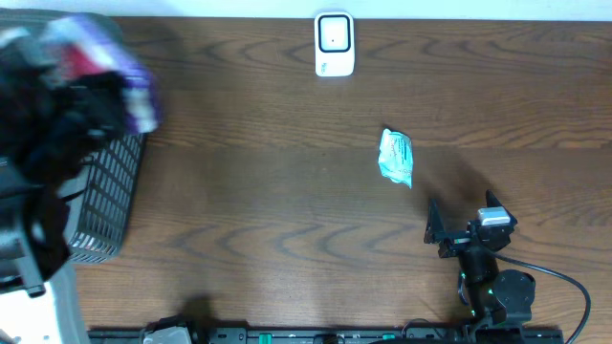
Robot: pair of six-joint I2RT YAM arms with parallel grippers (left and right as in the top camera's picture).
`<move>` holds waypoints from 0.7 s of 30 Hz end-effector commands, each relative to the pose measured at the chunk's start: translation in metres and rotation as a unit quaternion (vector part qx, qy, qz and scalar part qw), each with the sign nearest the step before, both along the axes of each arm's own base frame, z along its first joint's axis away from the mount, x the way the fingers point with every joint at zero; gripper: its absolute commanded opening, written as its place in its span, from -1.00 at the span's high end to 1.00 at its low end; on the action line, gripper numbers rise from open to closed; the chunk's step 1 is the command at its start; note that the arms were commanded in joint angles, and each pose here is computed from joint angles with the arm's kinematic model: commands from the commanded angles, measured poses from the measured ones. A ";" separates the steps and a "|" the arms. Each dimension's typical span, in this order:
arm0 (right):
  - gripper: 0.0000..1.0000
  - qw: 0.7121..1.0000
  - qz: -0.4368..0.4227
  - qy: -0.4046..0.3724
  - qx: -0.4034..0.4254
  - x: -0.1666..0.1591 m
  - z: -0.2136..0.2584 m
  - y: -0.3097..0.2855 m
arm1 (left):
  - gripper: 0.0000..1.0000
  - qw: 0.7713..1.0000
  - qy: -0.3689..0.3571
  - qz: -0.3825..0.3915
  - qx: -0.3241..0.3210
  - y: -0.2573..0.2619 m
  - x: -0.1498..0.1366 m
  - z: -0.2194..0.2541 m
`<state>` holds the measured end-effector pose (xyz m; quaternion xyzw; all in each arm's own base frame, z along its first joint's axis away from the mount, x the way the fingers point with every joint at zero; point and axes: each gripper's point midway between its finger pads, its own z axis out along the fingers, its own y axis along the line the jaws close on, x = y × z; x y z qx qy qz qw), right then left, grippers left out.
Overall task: Scan the item barcode
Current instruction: 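Swing the pink bag past the scanner and release it beside the wipes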
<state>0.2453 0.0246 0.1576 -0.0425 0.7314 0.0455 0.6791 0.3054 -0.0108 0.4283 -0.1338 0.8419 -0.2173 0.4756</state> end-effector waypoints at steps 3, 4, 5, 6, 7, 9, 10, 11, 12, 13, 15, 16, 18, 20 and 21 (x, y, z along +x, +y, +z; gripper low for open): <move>-0.99 1.000 0.003 0.001 -0.005 0.000 -0.001 0.001 | 0.85 0.979 0.003 -0.196 0.064 -0.084 0.005 -0.025; -0.99 1.000 0.003 0.001 -0.005 0.000 -0.001 0.001 | 0.85 0.974 0.014 -0.217 0.064 -0.096 0.007 -0.034; -0.98 1.000 0.003 0.001 -0.005 0.000 -0.001 0.001 | 0.86 0.970 0.025 -0.231 0.065 -0.106 0.010 -0.042; -0.99 1.000 0.003 0.001 -0.005 0.000 -0.001 0.001 | 0.85 0.966 0.041 -0.244 0.068 -0.116 0.014 -0.054; -0.99 1.000 0.003 0.001 -0.005 0.000 -0.001 0.001 | 0.86 0.963 0.056 -0.255 0.070 -0.125 0.018 -0.064; -0.98 1.000 0.003 0.001 -0.005 0.000 -0.001 0.001 | 0.85 0.953 0.087 -0.280 0.074 -0.145 0.025 -0.086; -0.98 1.000 0.003 0.001 -0.005 0.000 -0.001 0.001 | 0.86 0.947 0.099 -0.295 0.078 -0.155 0.027 -0.096; -0.98 1.000 0.003 0.001 -0.005 0.000 -0.001 0.001 | 0.85 0.939 0.109 -0.315 0.086 -0.167 0.029 -0.108; -0.99 1.000 0.003 0.001 -0.005 0.000 -0.001 0.001 | 0.85 0.931 0.116 -0.334 0.096 -0.177 0.031 -0.118; -0.99 1.000 0.003 0.001 -0.005 0.000 -0.001 0.001 | 0.85 0.922 0.125 -0.350 0.108 -0.188 0.034 -0.131; -0.99 1.000 0.003 0.001 -0.005 0.000 -0.001 0.001 | 0.85 0.913 0.151 -0.353 0.139 -0.201 0.044 -0.160; -0.99 1.000 0.003 0.001 -0.005 0.000 -0.001 0.001 | 0.85 0.910 0.163 -0.348 0.158 -0.204 0.049 -0.173; -0.98 1.000 0.003 0.001 -0.005 0.000 -0.001 0.001 | 0.85 0.899 0.195 -0.334 0.205 -0.211 0.061 -0.209; -0.98 1.000 0.003 0.001 -0.005 0.000 -0.001 0.001 | 0.85 0.887 0.222 -0.330 0.235 -0.217 0.067 -0.239; -0.99 1.000 0.003 0.001 -0.005 0.000 -0.001 0.001 | 0.85 0.882 0.232 -0.332 0.241 -0.222 0.068 -0.252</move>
